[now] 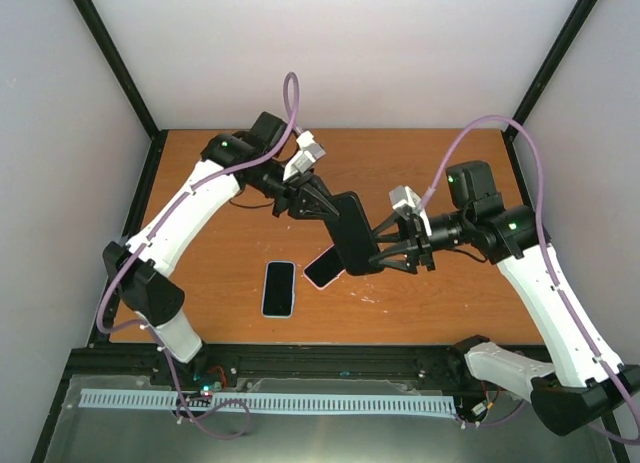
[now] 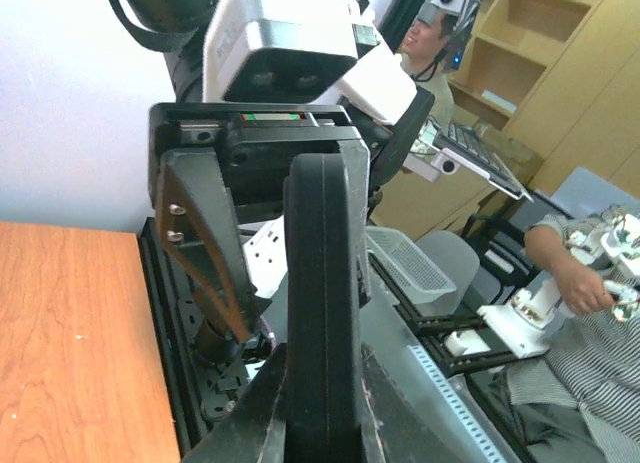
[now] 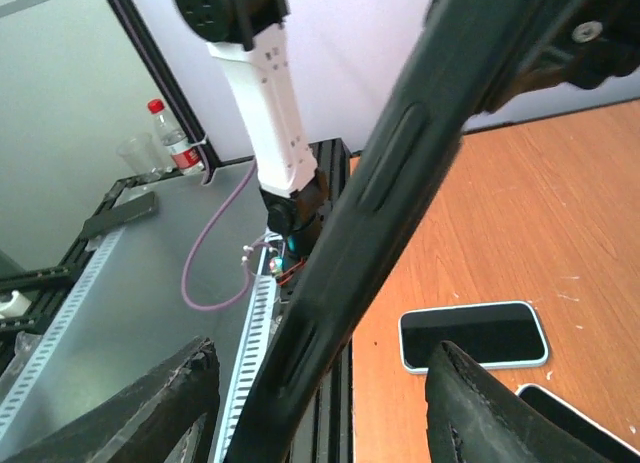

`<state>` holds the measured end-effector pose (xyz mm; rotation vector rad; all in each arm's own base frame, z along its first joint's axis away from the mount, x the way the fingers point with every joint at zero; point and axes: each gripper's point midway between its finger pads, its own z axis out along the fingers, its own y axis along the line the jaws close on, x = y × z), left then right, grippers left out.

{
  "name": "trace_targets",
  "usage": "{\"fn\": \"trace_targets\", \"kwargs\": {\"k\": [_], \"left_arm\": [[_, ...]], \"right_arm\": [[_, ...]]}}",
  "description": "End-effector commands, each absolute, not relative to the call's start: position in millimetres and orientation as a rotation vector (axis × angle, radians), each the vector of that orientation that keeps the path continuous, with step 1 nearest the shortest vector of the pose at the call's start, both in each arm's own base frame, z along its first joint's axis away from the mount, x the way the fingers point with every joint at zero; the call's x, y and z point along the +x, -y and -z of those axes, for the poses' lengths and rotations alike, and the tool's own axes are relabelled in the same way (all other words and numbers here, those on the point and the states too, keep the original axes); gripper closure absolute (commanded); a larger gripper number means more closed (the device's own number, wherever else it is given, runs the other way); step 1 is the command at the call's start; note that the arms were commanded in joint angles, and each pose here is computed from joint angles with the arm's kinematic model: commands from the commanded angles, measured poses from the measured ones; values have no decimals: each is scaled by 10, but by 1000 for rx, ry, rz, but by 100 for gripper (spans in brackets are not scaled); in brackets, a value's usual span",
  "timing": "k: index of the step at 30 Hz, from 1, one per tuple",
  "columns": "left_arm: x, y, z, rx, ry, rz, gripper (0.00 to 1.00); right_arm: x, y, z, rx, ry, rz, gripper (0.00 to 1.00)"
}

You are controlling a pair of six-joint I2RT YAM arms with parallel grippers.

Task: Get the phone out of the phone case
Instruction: Remove the phone case from the phone.

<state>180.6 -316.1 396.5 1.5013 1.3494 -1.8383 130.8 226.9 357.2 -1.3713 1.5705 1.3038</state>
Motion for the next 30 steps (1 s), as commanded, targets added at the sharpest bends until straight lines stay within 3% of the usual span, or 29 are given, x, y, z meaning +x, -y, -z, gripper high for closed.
{"fn": "trace_targets", "kwargs": {"k": [1, 3, 8, 14, 18, 22, 24, 27, 30], "left_arm": [[1909, 3229, -3944, 1409, -1516, 1852, 100], [2201, 3280, -3767, 1270, -1665, 1566, 100], [2139, 3232, -3693, 1261, -1656, 1578, 99], [2005, 3157, -3664, 1254, -1614, 1590, 99], [1968, 3134, -3683, 1250, -1594, 1588, 99], [1967, 3147, -3647, 1246, -1608, 1623, 97], [1997, 3158, -3630, 1231, -1624, 1619, 86], [2130, 3168, -3630, 1140, -1644, 1551, 59], [2233, 3143, -3690, 1028, -1595, 1500, 55]], "right_arm": [[1567, -2370, -3555, -1314, -1643, -1311, 43], [1658, -2408, -3517, -1307, -1670, -1326, 44], [1816, -2485, -3492, -1297, -1693, -1362, 55], [2026, -2517, -3318, -1253, -1792, -1305, 52], [2007, -2539, -3277, -1271, -1788, -1353, 74], [1958, -2552, -3348, -1289, -1741, -1394, 88], [1944, -2551, -3413, -1294, -1718, -1391, 96], [1954, -2558, -3549, -1277, -1692, -1387, 97], [1972, -2565, -3696, -1246, -1667, -1391, 97]]}}
